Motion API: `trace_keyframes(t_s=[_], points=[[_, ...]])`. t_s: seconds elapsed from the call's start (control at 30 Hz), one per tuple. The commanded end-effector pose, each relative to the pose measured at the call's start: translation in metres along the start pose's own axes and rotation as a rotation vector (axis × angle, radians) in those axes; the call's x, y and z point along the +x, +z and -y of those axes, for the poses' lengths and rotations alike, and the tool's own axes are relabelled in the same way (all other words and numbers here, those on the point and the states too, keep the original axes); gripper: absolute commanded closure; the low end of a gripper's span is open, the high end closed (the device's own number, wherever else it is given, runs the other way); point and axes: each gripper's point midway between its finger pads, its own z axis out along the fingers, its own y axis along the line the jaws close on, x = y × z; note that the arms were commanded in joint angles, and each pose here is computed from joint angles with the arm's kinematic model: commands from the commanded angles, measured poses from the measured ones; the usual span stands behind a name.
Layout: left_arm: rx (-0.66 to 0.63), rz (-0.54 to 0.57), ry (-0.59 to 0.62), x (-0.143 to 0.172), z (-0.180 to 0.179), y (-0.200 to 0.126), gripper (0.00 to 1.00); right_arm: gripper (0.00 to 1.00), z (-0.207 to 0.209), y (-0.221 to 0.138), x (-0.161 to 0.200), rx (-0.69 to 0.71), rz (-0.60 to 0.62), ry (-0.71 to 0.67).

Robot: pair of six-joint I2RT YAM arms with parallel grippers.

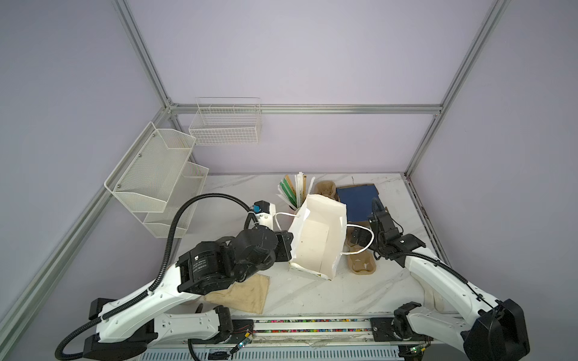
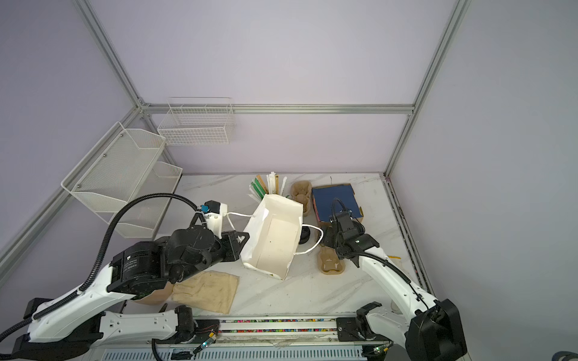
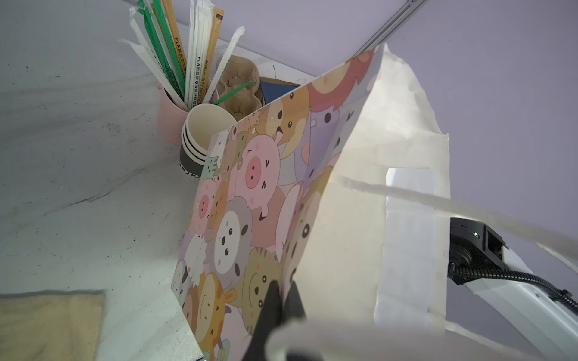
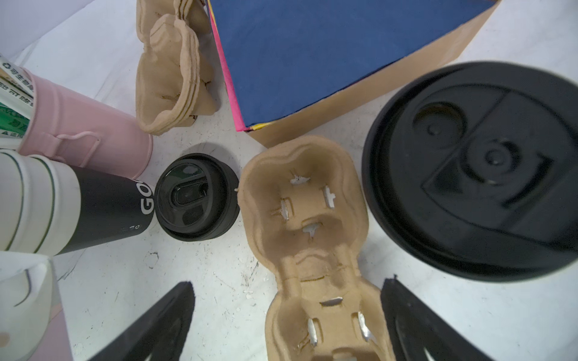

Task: Pack a coffee takeout order
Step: Place the takeout bag at the center of the table.

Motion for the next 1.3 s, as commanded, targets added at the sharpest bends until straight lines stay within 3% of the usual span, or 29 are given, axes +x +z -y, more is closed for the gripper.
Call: trace_keyframes(t_s=[0.0,0.33,0.77,1.27], points=[[0.090,0.004,-0.059,-0.012,0.024,-0.013,1.00,0.04,-0.008,-0.015,-0.010,-0.015,0.013,0.013],[0.101,-0.058,-0.103,-0.001,0.034,-0.007,1.00,0.04,-0.023,-0.047,-0.040,-0.037,0.059,0.026],[0.206,0.002,-0.104,-0.037,0.073,-0.028,1.00,0.05,-0.036,-0.082,-0.078,-0.079,0.133,0.019],[0.152,-0.162,-0.171,0.032,0.050,0.026,1.00,0.05,-0.018,-0.091,-0.092,-0.017,0.177,0.034]])
